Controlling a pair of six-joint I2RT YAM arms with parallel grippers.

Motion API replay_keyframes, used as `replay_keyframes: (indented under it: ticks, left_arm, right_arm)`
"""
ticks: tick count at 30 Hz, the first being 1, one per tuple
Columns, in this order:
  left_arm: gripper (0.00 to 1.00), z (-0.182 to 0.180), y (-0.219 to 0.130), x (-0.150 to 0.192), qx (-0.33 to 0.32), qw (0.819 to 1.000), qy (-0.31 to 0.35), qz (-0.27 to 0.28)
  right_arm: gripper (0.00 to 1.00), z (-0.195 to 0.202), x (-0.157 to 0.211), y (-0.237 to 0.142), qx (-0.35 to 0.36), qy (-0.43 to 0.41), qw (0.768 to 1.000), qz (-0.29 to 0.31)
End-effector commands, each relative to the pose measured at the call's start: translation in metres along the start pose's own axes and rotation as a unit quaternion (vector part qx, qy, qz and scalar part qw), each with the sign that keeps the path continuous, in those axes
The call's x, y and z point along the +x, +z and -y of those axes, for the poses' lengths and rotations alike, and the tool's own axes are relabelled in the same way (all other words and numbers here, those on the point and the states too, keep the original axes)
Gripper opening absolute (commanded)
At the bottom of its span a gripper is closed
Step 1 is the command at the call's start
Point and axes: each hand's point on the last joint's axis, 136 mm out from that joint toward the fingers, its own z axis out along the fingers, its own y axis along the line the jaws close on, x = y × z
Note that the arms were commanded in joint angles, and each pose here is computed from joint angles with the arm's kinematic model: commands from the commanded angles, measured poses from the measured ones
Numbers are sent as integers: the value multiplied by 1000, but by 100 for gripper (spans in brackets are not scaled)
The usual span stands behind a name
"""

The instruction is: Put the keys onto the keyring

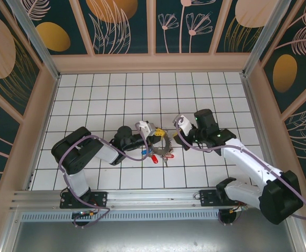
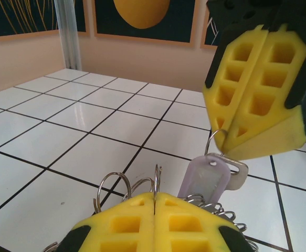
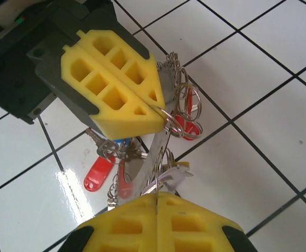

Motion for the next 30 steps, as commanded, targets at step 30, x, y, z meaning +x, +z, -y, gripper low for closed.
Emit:
replay_keyframes:
  ticks: [30]
  left_arm:
    - [0,0,8,-11,1,1000,-2,28]
  right_arm:
    - [0,11,-20,27,-7,96,995,33]
